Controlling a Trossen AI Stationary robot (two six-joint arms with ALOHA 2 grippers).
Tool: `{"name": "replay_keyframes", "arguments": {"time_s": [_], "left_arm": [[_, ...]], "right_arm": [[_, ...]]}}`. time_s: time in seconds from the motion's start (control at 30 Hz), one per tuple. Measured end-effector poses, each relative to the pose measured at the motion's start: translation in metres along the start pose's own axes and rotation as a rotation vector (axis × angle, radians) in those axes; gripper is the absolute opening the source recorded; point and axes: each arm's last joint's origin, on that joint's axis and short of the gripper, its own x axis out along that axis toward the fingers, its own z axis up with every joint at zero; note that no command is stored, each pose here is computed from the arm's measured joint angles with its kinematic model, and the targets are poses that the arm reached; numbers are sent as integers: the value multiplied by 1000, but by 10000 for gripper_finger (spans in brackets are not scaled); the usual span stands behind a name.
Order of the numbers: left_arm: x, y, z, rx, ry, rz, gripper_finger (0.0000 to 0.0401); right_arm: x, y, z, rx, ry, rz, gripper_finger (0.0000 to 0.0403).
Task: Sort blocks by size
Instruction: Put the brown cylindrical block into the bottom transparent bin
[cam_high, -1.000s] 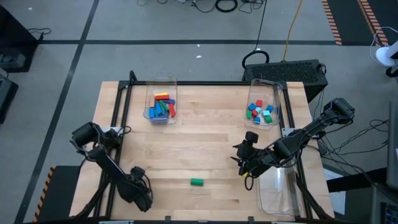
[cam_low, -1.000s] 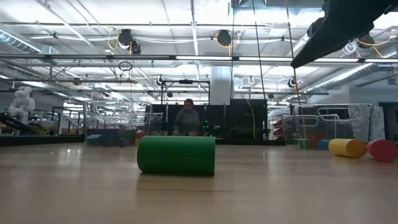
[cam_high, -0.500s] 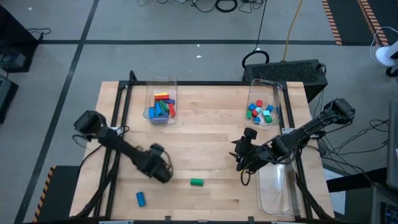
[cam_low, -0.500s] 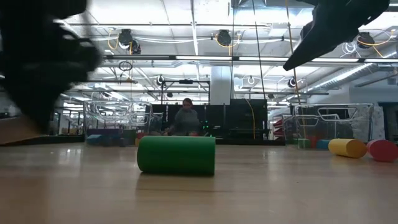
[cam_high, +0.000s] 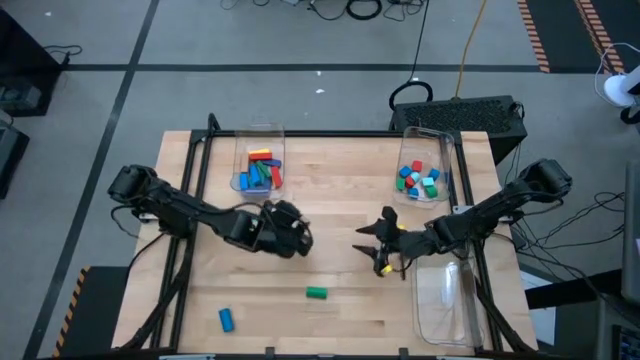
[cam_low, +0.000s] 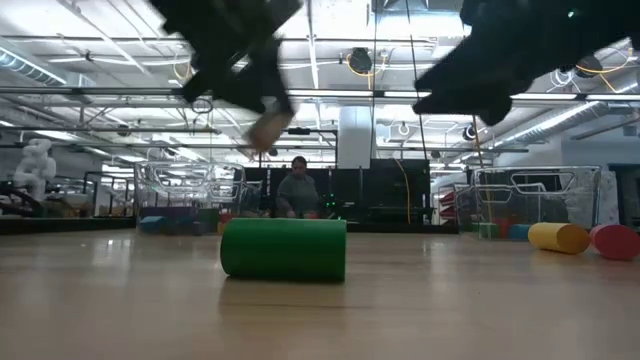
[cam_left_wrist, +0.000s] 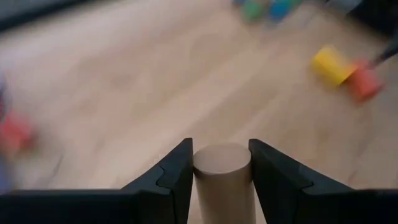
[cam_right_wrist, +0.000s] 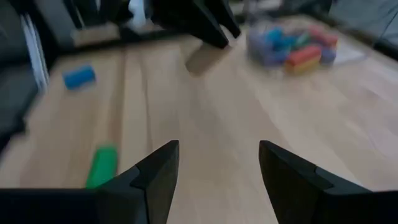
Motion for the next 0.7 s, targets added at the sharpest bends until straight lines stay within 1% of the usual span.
{"name": "replay_keyframes", "arguments": {"time_s": [0.03, 0.1, 0.13, 0.2, 0.3, 0.43, 0.57, 0.7], "left_arm": [[0, -3, 6, 5, -48, -31, 141], [1, -11, 18, 23, -134, -92, 141], [1, -13, 22, 37, -169, -118, 141], [1, -19, 31, 63, -236, -168, 141], [0, -26, 39, 116, -303, -239, 141], [-1, -33, 46, 124, -387, -298, 141], [2, -37, 50, 117, -418, -376, 141], [9, -39, 50, 116, -425, -410, 141]], "right_arm": [[0, -3, -2, 26, -51, 17, 206], [-1, -9, -3, 76, -145, 95, 206], [-1, -10, -2, 96, -180, 144, 206], [-2, -14, -2, 118, -219, 198, 206], [-1, -15, 2, 118, -238, 199, 206], [2, -12, 6, 65, -253, 193, 206], [9, -8, 13, 29, -268, 178, 206], [20, -6, 18, 6, -271, 155, 206]]}}
